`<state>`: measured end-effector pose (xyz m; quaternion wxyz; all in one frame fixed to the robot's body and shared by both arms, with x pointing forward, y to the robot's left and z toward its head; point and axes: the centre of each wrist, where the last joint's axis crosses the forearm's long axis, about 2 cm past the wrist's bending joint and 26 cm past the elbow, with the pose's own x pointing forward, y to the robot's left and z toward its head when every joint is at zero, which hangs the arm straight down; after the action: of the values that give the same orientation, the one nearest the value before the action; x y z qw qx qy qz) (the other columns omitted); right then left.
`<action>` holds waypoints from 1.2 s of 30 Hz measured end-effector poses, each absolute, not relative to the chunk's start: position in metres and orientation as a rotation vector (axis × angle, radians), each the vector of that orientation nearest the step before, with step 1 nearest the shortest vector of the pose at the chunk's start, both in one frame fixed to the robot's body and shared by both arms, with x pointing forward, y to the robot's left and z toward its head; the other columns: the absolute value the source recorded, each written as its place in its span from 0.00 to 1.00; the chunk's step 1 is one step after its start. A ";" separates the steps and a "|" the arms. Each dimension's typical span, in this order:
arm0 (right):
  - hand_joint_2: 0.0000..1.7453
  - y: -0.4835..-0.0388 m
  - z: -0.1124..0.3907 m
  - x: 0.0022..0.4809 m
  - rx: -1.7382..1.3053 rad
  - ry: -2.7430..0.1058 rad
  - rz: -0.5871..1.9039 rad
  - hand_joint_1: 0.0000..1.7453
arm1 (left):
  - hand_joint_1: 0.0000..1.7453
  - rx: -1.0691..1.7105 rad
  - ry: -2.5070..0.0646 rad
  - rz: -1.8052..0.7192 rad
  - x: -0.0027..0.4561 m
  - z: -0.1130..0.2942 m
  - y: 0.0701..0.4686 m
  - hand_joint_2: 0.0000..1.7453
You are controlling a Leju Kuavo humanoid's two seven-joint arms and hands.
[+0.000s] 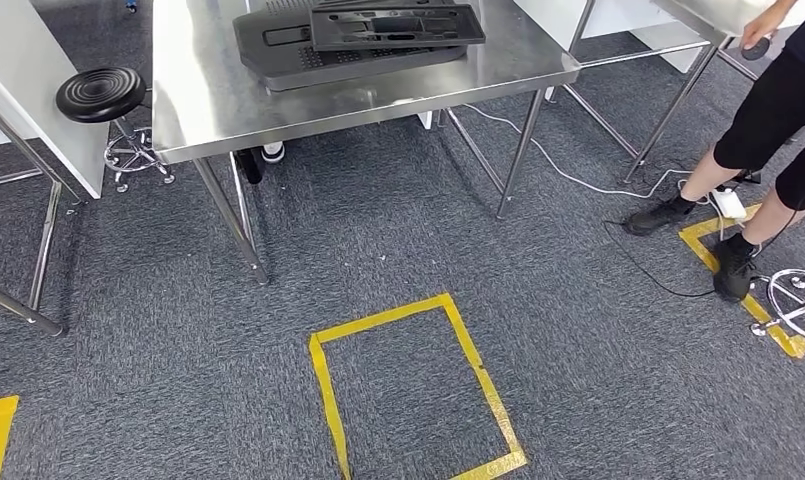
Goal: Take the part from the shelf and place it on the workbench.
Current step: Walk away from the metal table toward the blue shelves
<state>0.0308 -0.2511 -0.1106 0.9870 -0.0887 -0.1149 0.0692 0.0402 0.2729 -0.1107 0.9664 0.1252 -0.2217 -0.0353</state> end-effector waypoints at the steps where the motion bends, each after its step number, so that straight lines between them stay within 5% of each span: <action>1: 0.00 -0.252 -0.111 0.031 -0.179 -0.231 0.139 0.00 | 0.00 0.253 -0.449 -0.071 0.040 -0.111 0.273 0.00; 36: 0.00 -0.250 -0.110 0.036 -0.182 -0.219 0.146 0.00 | 0.00 0.248 -0.453 -0.078 0.041 -0.110 0.269 0.00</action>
<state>0.0360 -0.2505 -0.1100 0.9873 -0.0904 -0.1088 0.0726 0.0411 0.2694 -0.1104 0.9661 0.1224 -0.2240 -0.0388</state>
